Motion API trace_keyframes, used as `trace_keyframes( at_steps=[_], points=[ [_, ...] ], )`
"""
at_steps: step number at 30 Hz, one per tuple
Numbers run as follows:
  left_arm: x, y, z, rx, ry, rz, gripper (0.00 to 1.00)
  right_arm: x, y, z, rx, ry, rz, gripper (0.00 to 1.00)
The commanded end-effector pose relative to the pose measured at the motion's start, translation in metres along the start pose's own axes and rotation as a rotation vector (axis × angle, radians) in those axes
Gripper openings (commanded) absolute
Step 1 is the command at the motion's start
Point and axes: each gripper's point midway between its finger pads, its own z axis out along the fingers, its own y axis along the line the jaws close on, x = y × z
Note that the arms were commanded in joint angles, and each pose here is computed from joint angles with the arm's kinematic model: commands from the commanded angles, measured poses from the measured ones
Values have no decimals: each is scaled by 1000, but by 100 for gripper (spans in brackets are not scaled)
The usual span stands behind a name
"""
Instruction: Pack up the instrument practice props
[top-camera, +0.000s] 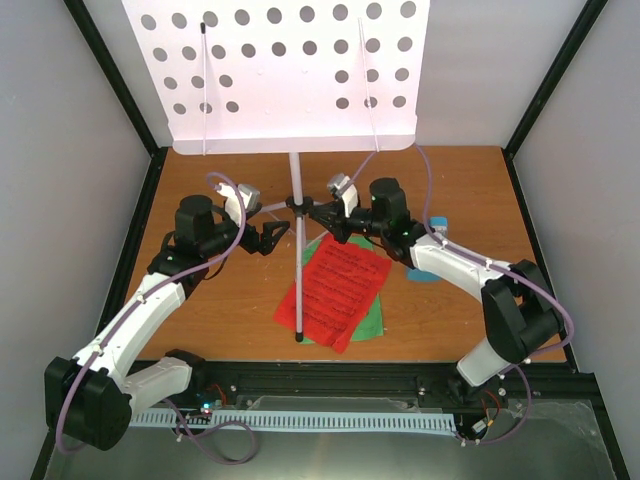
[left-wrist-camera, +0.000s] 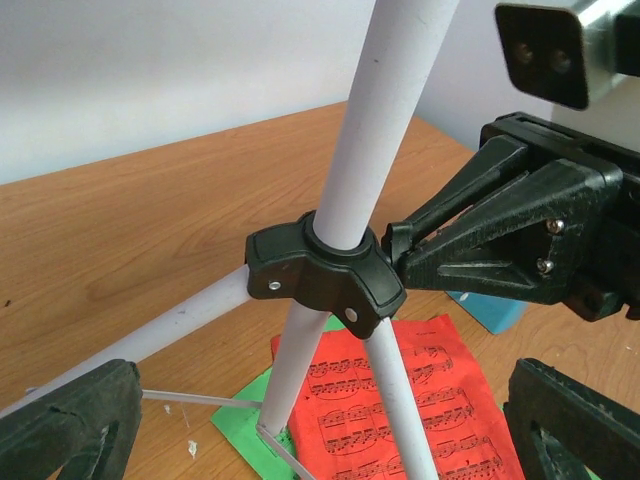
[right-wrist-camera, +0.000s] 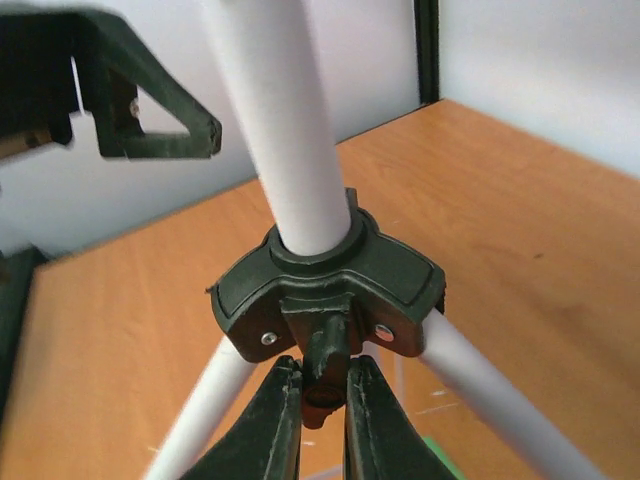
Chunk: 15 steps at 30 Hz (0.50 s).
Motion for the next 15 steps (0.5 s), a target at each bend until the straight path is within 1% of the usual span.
trace_keyframes(
  at_steps=[1, 7, 9, 13, 14, 15],
  points=[
    [-6, -2, 0, 15, -25, 35, 99, 38, -25, 2, 169, 174, -352, 3],
    [-8, -2, -2, 9, -33, 41, 99, 35, -39, -1, 346, 265, -725, 3],
    [-9, -3, -2, 10, -34, 41, 100, 32, -44, -2, 406, 288, -826, 3],
    [-8, -3, -2, 15, -32, 37, 99, 24, -49, -7, 482, 302, -954, 3],
    [-7, -4, -1, 18, -30, 36, 99, 21, -50, -8, 495, 295, -968, 4],
    [-7, -3, -1, 17, -29, 36, 100, 17, -48, -10, 503, 279, -972, 9]
  ],
)
